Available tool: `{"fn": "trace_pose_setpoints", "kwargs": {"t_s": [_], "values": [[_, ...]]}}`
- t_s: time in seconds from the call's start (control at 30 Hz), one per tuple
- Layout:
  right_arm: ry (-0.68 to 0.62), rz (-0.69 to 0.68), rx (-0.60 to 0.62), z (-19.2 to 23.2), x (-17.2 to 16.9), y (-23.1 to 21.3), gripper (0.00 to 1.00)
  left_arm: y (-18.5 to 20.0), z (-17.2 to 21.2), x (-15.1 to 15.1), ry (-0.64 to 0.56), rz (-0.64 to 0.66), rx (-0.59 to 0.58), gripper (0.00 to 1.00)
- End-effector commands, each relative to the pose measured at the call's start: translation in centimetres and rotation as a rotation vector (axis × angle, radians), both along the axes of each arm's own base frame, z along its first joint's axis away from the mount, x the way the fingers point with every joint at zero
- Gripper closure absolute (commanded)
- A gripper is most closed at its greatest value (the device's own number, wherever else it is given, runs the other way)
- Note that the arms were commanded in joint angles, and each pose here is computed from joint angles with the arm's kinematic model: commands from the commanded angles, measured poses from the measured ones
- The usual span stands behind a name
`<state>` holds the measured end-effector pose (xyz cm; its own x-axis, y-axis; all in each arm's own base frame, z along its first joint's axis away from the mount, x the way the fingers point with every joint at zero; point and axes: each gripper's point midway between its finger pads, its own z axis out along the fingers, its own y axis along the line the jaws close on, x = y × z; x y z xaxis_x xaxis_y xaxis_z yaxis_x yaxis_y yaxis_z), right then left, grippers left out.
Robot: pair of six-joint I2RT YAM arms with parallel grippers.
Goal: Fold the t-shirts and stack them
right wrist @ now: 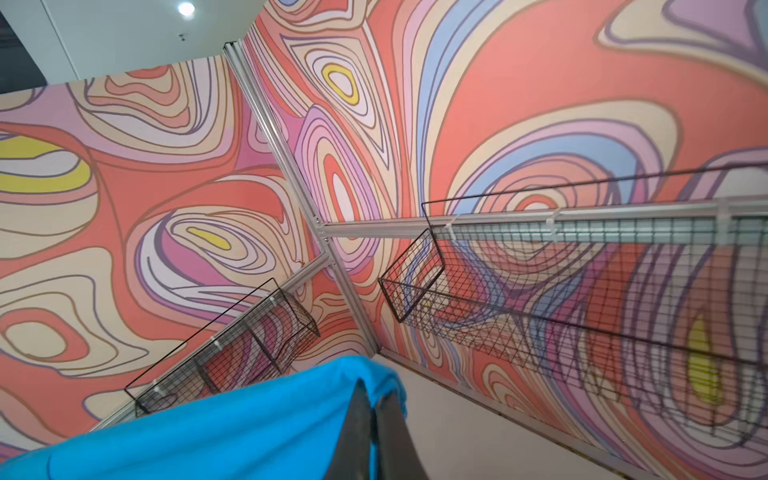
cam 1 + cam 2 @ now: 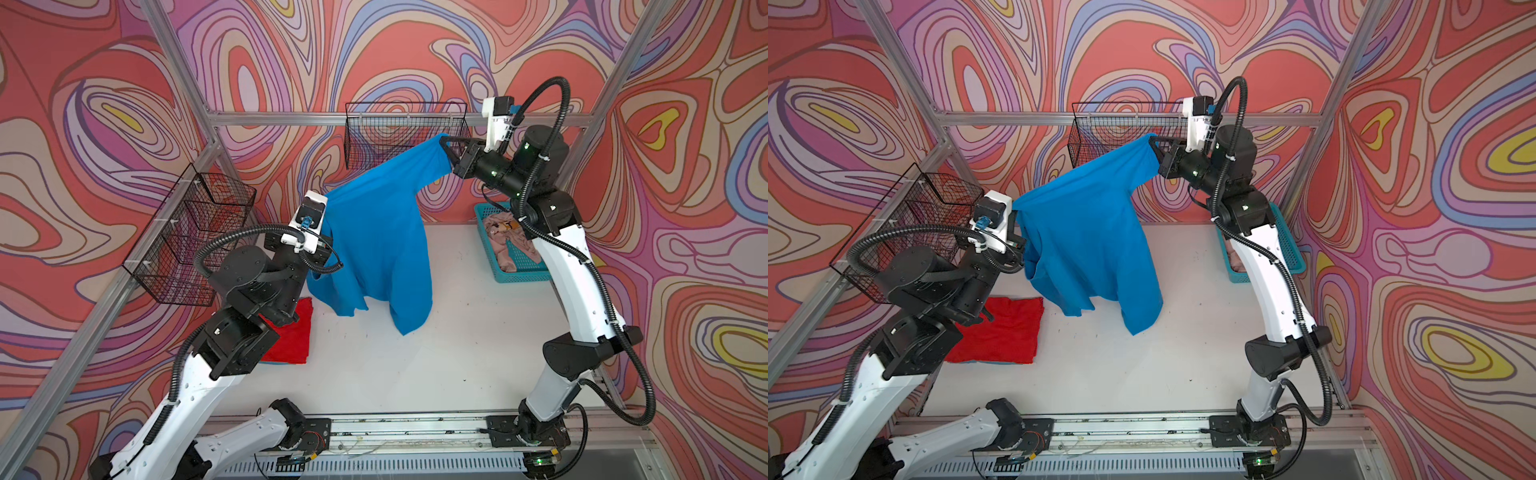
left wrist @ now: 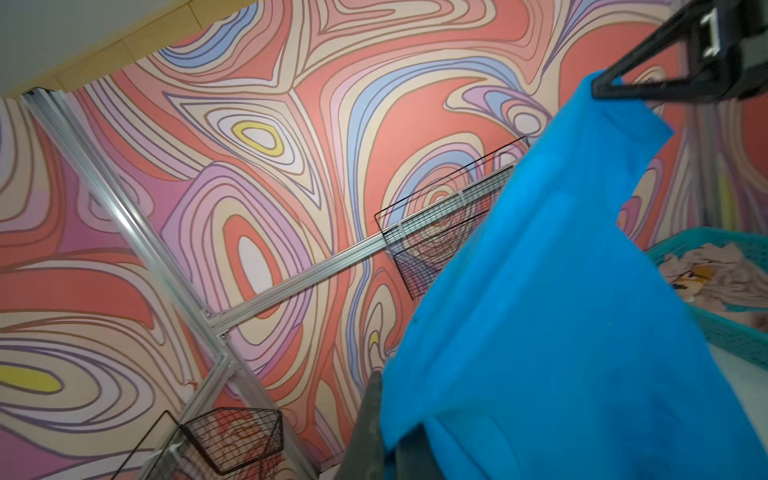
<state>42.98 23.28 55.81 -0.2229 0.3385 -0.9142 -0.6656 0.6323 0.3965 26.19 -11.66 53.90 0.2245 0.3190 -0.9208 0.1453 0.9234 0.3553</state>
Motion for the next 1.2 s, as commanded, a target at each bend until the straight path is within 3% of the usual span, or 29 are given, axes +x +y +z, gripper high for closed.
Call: {"fn": "trace_pose_setpoints", "kwargs": {"t_s": [0.0,0.17,0.4,0.6,0.73,0.87,1.03,1.17], "values": [[0.012,0.028,0.054,-1.8,-2.1,-0.9,1.0,-2.0,-4.4,-1.3,0.211,-0.171,-0.106,1.0],[0.133,-0.115,0.039,-9.7,-4.2,-4.6,1.0,-8.2,-14.5,-2.1,0.539,-0.379,-0.198,1.0],[0.311,-0.268,0.008,-21.5,-6.7,-8.5,1.0,-15.9,-27.9,-5.7,0.859,-0.478,-0.195,1.0],[0.289,-0.322,0.011,-22.9,-8.9,-10.3,1.0,-22.4,-33.5,-10.2,1.035,-0.583,-0.18,0.99],[0.297,-0.27,0.016,-23.3,-10.7,-9.9,1.0,-23.9,-33.9,-11.5,1.094,-0.669,-0.179,0.58],[0.359,-0.314,-0.021,-25.1,-12.5,-11.1,1.0,-22.5,-30.2,-10.5,1.023,-0.655,-0.059,0.03],[0.414,-0.439,-0.046,-26.5,-14.8,-13.9,1.0,-19.3,-26.3,-4.3,1.039,-0.572,-0.154,0.0],[0.492,-0.414,-0.063,-28.0,-16.1,-13.8,1.0,-18.3,-27.1,1.4,1.116,-0.437,-0.189,0.0]]}}
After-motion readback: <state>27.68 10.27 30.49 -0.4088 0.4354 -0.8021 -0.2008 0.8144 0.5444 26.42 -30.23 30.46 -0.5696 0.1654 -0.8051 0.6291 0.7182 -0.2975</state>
